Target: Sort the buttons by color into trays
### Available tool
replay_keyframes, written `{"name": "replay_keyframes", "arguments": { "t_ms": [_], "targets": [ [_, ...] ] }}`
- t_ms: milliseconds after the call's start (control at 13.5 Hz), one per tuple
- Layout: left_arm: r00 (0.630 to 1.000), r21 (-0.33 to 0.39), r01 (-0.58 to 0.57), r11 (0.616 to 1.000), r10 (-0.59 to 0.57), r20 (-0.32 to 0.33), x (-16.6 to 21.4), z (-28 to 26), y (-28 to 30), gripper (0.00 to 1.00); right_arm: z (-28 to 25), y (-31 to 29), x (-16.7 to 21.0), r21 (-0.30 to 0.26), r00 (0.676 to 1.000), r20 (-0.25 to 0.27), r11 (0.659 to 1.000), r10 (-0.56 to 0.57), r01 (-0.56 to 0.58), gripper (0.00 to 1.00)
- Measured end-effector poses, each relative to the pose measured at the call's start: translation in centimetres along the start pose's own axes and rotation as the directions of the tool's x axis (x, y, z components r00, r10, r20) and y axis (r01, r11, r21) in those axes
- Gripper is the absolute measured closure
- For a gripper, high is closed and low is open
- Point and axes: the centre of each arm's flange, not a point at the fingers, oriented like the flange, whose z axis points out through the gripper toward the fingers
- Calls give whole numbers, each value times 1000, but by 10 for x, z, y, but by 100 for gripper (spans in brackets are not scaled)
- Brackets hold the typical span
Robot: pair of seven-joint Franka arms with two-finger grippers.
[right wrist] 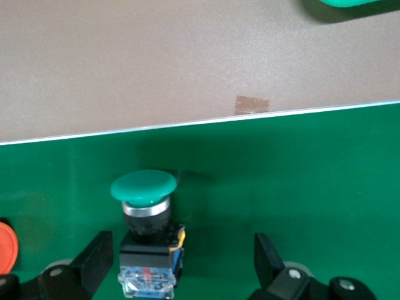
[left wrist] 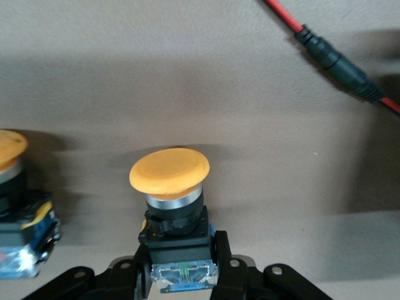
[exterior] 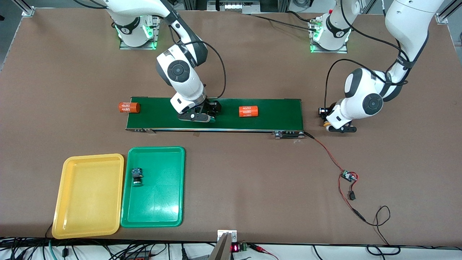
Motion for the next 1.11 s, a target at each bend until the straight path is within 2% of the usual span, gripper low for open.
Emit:
{"name": "replay_keyframes", "arguments": {
  "t_ms": [222,370,444,592,740,814,962,1036,1110],
  "targets": [
    [999,26,6,1000,-7,48,7,-59,30,59,3,0,0,0,1000,0,1000,2,-2,0],
    [999,41,1,999,-3,42,3,-98,78,59,9,1,0,0,1000,1,1000,2,-2,0],
    [999,39,-21,999,20,29,-3,-105,109,59,13,1,1,-1,1000,-1,1000,-1,1,4],
    [998,4,-60,998,60,-17,-16,-101,167,59,19,2,1,-12,1000,-6,1000,-16,16,28],
    [996,-26,-86,996,85,-41,-18,-85,192,59,18,4,3,-14,1000,-11,1000,-15,14,52],
    [995,-37,-96,995,95,-36,-18,-76,197,59,16,5,6,-11,1000,-16,1000,-11,10,59],
    [993,-55,-112,992,111,-28,-19,-64,206,59,3,6,19,0,999,-38,1000,1,-1,59],
    [993,-59,-115,992,114,-27,-19,-62,208,54,-11,6,32,1,998,-55,1000,6,-6,59],
    [993,-60,-116,991,114,-28,-19,-62,208,44,-29,6,48,-1,997,-74,1000,0,0,59]
  ]
}}
